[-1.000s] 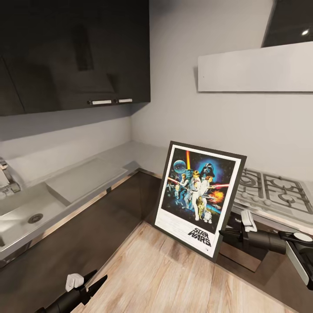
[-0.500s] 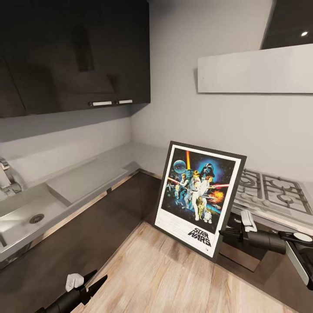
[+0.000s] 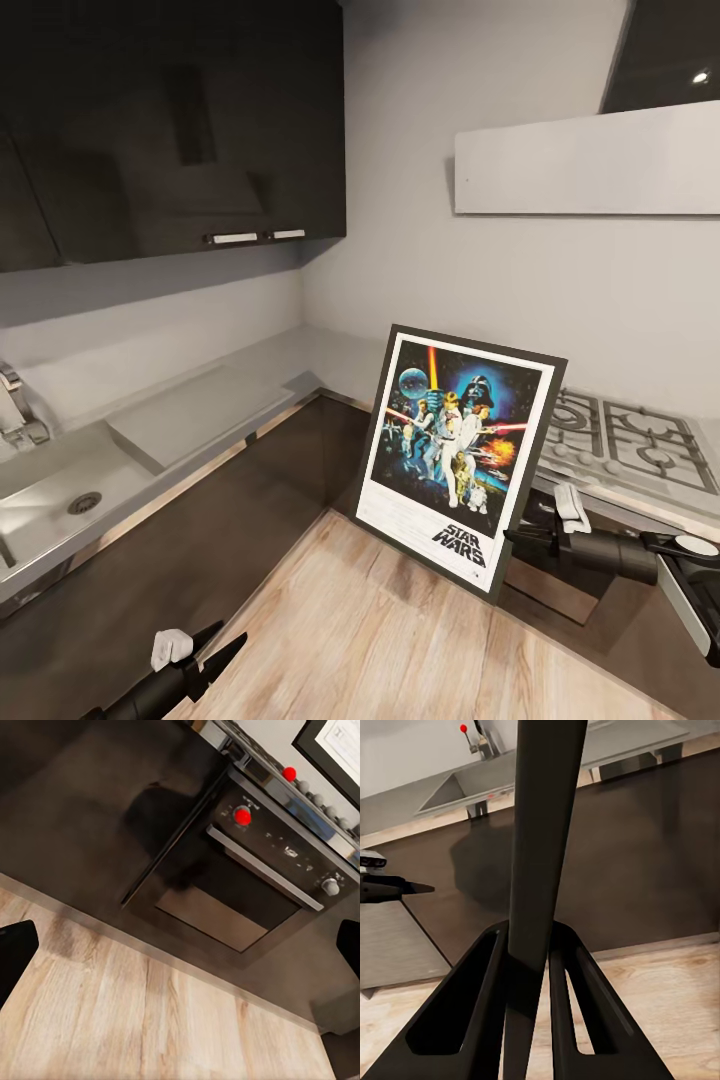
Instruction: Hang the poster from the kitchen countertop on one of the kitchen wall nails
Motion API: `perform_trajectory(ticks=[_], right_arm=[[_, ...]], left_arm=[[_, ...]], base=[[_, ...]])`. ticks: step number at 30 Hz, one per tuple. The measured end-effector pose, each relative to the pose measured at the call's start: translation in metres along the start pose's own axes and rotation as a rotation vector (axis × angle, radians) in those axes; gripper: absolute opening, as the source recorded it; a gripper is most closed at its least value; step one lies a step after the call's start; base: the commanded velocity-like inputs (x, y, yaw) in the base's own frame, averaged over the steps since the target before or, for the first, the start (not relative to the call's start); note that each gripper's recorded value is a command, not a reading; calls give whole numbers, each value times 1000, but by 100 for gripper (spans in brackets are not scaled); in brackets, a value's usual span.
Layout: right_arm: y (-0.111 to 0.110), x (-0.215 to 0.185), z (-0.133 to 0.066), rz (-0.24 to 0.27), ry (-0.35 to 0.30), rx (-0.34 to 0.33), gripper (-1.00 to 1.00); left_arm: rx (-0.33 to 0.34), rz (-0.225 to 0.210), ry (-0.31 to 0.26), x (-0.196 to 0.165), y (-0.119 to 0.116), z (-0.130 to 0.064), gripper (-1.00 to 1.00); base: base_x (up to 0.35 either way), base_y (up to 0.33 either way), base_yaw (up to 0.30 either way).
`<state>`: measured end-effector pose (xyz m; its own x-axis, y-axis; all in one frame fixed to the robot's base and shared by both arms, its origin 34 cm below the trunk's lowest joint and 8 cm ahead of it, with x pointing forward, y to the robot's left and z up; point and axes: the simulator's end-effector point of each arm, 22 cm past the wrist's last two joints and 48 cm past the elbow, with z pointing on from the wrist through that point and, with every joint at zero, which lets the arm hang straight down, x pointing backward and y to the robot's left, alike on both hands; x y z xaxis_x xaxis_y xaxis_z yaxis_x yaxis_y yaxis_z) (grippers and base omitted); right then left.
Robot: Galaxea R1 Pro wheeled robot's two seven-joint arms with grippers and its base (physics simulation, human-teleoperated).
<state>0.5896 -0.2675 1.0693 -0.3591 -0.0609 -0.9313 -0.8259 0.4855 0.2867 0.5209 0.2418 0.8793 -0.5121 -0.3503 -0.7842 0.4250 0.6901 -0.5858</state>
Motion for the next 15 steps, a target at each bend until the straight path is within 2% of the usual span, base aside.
perform_trajectory(ticks=[5,12,15], right_arm=[[0,0,0,0,0,0,-100],[0,-1,0,-4,0,-1,-100],[0,-1,1,-4,0,0,-100]], left_arm=[[-1,0,-2,0,0,0,100],[0,2,-6,-2,0,-1,100],[1,4,-7,-2,1,0,100]], base=[[0,0,39],[-3,0,230],[-153,0,143]])
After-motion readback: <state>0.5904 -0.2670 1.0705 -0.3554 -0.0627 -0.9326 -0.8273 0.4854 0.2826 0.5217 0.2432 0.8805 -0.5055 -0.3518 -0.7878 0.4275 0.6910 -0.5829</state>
